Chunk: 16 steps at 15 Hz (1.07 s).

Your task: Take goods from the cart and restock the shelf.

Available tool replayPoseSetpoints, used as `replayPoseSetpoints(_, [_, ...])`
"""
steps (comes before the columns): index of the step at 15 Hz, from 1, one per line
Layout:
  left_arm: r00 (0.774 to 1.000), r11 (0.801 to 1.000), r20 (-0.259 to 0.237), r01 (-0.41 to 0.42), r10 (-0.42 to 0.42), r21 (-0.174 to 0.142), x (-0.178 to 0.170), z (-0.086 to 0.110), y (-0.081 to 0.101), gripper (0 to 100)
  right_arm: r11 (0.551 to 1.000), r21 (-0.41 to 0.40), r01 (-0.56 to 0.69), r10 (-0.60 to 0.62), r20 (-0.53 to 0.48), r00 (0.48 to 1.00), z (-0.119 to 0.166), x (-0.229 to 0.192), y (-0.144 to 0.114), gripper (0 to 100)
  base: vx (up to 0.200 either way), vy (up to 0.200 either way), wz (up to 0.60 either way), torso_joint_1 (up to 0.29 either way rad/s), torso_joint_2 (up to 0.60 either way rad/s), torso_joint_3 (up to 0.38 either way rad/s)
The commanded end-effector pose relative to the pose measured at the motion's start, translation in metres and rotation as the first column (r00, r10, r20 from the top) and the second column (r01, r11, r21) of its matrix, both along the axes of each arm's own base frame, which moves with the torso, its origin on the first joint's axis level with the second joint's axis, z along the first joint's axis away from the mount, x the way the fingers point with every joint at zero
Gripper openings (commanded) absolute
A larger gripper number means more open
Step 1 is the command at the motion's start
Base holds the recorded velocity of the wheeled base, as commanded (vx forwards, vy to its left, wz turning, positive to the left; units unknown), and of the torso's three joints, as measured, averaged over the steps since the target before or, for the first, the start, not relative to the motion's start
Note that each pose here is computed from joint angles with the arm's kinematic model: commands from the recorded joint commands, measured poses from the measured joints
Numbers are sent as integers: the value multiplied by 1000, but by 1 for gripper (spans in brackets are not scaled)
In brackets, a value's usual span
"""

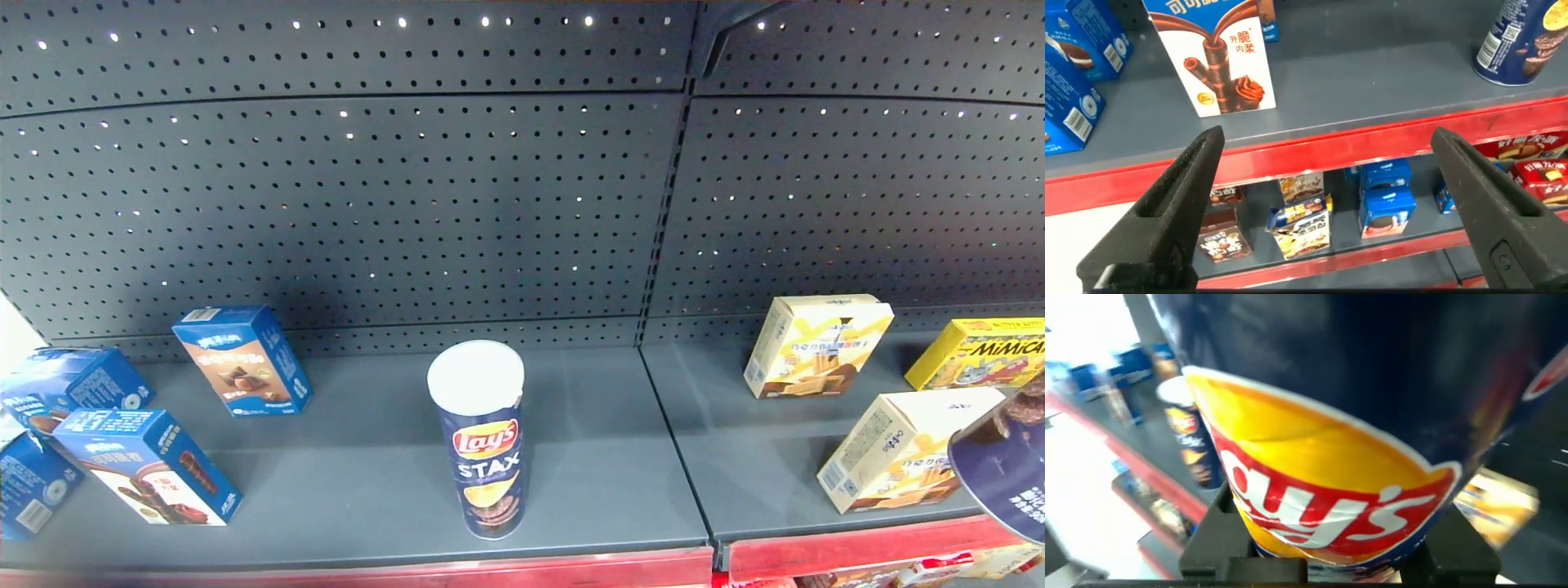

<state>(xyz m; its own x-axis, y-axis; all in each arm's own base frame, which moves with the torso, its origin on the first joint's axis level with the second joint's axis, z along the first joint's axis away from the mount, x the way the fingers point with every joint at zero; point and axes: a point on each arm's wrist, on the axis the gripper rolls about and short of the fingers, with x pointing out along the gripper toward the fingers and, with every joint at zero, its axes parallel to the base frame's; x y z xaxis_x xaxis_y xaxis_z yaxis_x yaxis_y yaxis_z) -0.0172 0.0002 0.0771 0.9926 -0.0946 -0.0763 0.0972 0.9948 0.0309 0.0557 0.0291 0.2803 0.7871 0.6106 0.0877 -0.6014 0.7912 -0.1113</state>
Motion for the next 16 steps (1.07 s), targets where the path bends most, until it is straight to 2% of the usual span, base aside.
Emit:
replayPoseSetpoints(1, [1000, 1000, -5, 0, 0, 0, 0, 0, 0, 100, 997, -30, -77, 76, -45, 996, -4, 11, 11, 0, 0, 0, 0, 0, 0, 0])
replayPoseSetpoints(3, [1000, 1000, -5, 0, 0, 0, 0, 0, 0, 100, 995, -46, -91, 87, -79, 993, -18, 10, 12, 0, 0, 0, 0, 0, 0, 0])
replayPoseSetpoints(6, [1000, 1000, -5, 0, 0, 0, 0, 0, 0, 100, 993, -68, -93, 83, -138, 987, -55, 3, 8, 0, 0, 0, 0, 0, 0, 0])
replayPoseSetpoints(9, [1000, 1000, -5, 0, 0, 0, 0, 0, 0, 100, 994, -57, -90, 82, -130, 988, -62, 12, 13, 0, 0, 0, 0, 0, 0, 0])
replayPoseSetpoints(11, [1000, 1000, -5, 0, 0, 0, 0, 0, 0, 100, 994, -66, -90, 79, -160, 984, -67, 34, 24, 0, 0, 0, 0, 0, 0, 0])
replayPoseSetpoints(13, [1000, 1000, -5, 0, 0, 0, 0, 0, 0, 100, 992, -80, -100, 84, -183, 980, -86, 49, 35, 0, 0, 0, 0, 0, 0, 0])
replayPoseSetpoints(16, [1000, 1000, -5, 0, 0, 0, 0, 0, 0, 100, 1000, -15, -26, 23, -174, 985, -91, 73, 54, 0, 0, 0, 0, 0, 0, 0])
